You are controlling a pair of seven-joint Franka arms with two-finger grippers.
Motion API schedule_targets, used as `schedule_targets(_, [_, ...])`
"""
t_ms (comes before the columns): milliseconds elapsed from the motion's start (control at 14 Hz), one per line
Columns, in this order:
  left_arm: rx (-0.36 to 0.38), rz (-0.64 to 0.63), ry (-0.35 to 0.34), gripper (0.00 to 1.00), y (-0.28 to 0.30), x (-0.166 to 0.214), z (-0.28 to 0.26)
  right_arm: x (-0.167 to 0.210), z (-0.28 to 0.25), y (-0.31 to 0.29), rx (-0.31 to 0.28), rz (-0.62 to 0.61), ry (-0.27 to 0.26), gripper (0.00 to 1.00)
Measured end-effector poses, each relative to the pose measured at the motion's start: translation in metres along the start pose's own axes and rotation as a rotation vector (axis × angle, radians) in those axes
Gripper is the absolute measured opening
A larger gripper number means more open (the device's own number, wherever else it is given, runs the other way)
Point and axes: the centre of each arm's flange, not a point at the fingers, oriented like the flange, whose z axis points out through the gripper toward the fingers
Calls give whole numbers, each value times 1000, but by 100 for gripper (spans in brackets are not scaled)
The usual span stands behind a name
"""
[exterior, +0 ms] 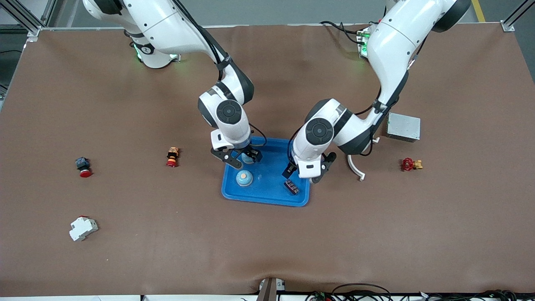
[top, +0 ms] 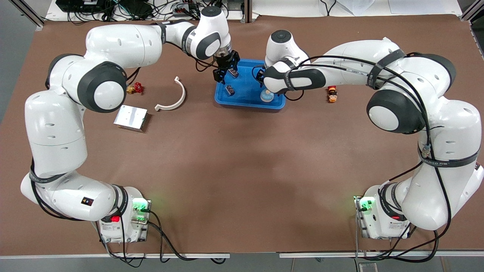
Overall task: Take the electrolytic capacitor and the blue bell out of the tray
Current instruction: 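Reach the right gripper to a bell while the left gripper reaches a capacitor, then close the right gripper on the bell while the left gripper grips the capacitor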
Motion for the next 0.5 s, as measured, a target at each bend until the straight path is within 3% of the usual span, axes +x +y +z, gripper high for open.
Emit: schedule_targets(500, [26,16,10,100,-4,3,31,-2,7,-2,-5,4,0,100])
